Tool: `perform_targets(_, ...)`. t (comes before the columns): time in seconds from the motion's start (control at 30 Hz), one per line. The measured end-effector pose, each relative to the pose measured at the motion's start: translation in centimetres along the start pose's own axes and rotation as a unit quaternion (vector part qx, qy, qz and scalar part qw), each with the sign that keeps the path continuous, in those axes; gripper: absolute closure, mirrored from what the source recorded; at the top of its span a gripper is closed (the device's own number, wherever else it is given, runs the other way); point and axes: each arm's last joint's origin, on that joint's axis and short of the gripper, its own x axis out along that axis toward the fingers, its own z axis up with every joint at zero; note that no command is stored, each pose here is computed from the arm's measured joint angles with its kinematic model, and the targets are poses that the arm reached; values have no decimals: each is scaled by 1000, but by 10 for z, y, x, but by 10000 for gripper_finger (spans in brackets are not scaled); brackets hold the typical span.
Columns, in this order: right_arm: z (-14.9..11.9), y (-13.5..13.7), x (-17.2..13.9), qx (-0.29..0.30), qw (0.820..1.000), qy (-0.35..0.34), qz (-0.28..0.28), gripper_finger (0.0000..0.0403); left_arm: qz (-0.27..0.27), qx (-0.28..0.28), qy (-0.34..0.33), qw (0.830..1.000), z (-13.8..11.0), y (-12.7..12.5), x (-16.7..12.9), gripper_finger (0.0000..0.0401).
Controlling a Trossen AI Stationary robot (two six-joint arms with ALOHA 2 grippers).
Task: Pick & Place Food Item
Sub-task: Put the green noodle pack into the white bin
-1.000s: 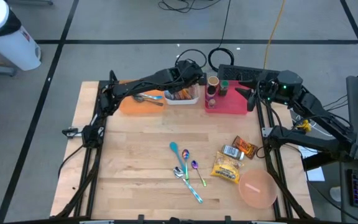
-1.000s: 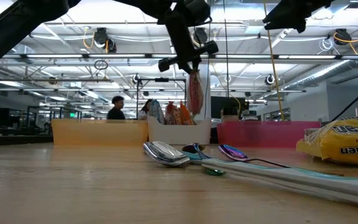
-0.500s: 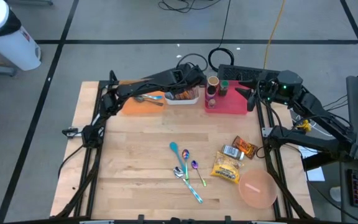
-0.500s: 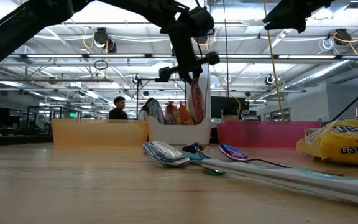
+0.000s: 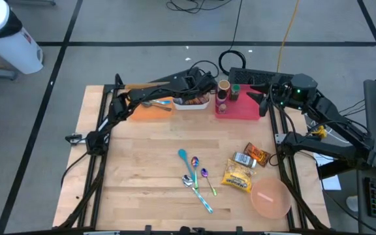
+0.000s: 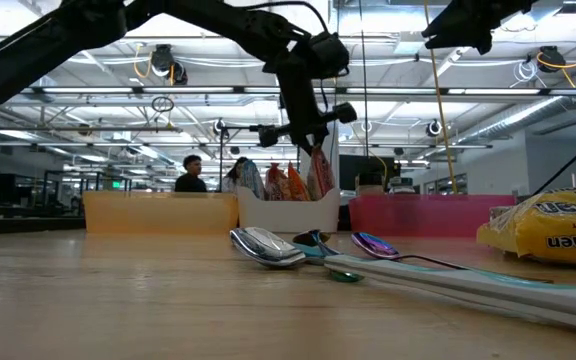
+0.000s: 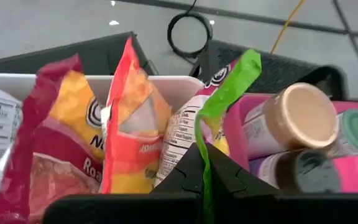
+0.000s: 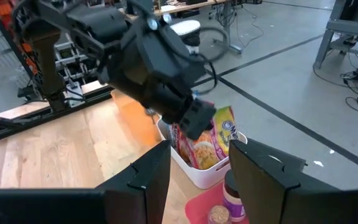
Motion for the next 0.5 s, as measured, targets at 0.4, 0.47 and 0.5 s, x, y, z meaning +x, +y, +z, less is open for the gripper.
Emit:
perform_targets(0.4, -1, -1, 5, 2, 1000, 7, 0, 248, 11, -16, 24, 1000, 1, 8, 17, 401)
perform_targets(0.47, -1, -1, 6, 2, 1000, 10, -1, 248, 11, -14, 9, 1000, -1, 6, 18, 401)
perform_targets(0.5, -1, -1, 7, 2, 1000, 11, -1, 248, 9, -8, 5, 1000, -2, 4, 18, 401)
